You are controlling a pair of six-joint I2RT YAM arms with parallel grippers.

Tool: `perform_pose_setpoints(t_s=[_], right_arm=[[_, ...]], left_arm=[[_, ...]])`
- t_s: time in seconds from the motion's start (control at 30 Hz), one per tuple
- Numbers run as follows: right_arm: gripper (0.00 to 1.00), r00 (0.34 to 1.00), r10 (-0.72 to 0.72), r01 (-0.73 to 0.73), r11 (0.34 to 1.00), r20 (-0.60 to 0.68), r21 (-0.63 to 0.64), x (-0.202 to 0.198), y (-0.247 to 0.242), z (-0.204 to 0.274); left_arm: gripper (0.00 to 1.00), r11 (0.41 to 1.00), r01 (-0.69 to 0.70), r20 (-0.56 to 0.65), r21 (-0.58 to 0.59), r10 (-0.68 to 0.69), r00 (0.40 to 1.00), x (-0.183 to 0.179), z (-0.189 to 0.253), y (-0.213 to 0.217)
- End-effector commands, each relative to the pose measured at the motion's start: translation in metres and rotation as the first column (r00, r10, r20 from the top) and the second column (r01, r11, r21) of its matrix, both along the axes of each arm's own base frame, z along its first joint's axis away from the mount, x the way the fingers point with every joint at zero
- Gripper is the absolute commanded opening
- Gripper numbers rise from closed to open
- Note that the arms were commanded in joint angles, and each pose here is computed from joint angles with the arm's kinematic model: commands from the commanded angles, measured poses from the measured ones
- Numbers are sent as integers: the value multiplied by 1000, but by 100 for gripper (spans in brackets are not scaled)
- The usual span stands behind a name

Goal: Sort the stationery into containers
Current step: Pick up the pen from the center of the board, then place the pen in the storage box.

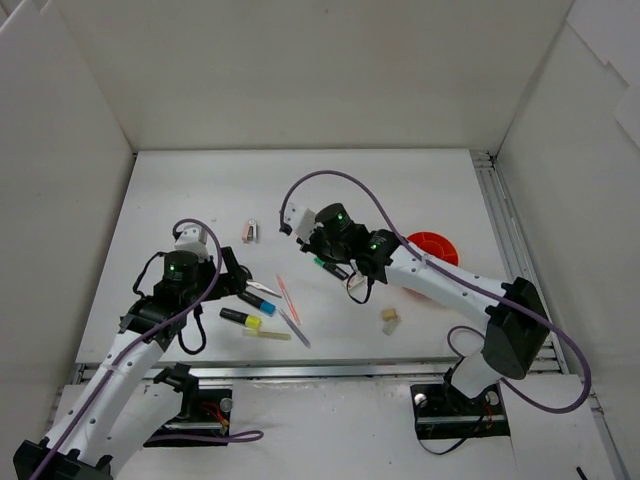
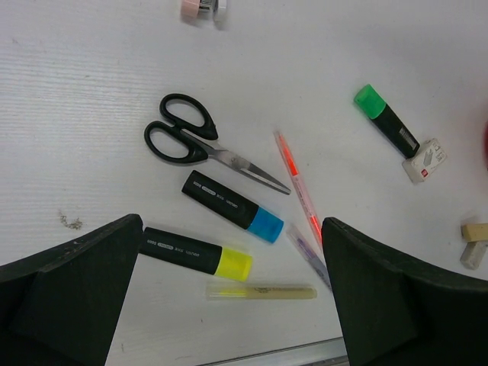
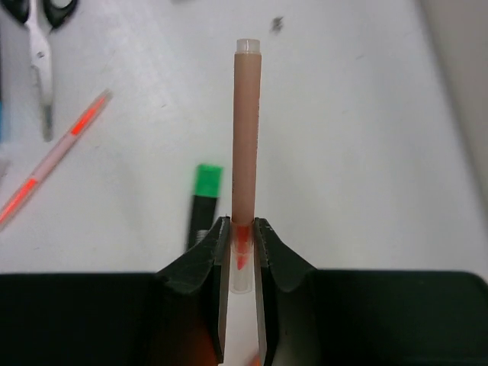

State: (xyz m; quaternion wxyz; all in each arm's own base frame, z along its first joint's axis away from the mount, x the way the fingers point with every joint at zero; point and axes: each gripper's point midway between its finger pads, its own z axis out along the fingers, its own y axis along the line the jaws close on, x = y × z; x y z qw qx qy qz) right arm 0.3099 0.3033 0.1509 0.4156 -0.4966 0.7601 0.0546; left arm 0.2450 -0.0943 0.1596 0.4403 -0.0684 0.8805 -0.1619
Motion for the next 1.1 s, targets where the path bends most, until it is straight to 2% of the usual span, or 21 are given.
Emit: perform_pose_setpoints(t_s=[0.0, 0.07, 0.1, 0.17, 0.23, 0.27, 0.33, 0.47, 0.53, 0.57, 0.67, 0.73, 0.77, 0.9, 0.97, 1.07], right_arm=[[0, 933, 118, -41, 974, 340, -225, 41, -23, 75], [0, 900, 131, 27, 935, 415, -352, 56, -43, 91], [0, 871, 214, 13, 889, 442, -457, 59, -50, 101], [0, 844, 274, 45, 820, 460, -570, 66, -66, 113], [0, 819, 392, 63, 665, 420, -744, 66, -87, 121], [0, 806, 448, 85, 558, 386, -826, 67, -97, 127], [0, 809, 505, 70, 424, 300, -903, 62, -110, 120], [0, 834, 538, 57, 131, 119, -990, 47, -148, 106], [0, 857, 514, 10, 25, 22, -1000, 37, -170, 94], [0, 863, 502, -34, -47, -53, -998, 26, -183, 91], [0, 852, 480, -146, -165, -209, -975, 1, -212, 87], [0, 841, 470, -195, -195, -266, -961, -11, -221, 92], [0, 824, 446, -268, -234, -348, -935, -25, -233, 89], [0, 779, 384, -380, -340, -496, -860, -48, -256, 75], [0, 737, 377, -456, -336, -561, -824, -59, -260, 65], [0, 728, 370, -474, -338, -578, -813, -63, -264, 58]], left_arm=[[100, 999, -32, 72, -32, 35, 997, 13, 24, 0], [100, 999, -44, 57, -29, 45, 997, 12, 24, 3], [100, 998, -48, 62, -33, 50, 997, 12, 28, 4], [100, 998, -58, 49, -26, 60, 997, 10, 27, 6], [99, 997, -68, 45, -28, 69, 997, 9, 29, 7], [99, 997, -69, 39, -27, 70, 997, 8, 28, 7], [100, 994, -106, 34, -15, 107, 994, 9, 27, 13], [99, 992, -129, 9, -8, 129, 992, 8, 18, 16], [99, 993, -121, -10, -5, 121, 993, 6, 13, 15], [100, 993, -120, -13, -1, 120, 993, 6, 14, 15], [99, 994, -113, -38, 9, 113, 993, 7, 12, 14], [99, 994, -110, -57, 11, 110, 992, 7, 8, 13], [100, 993, -114, -65, 9, 114, 991, 7, 6, 12], [99, 992, -129, -83, -9, 128, 988, 6, -2, 11], [100, 992, -125, -82, -26, 122, 989, 7, -3, 8], [100, 994, -96, -95, -52, 91, 991, 5, -4, 1]])
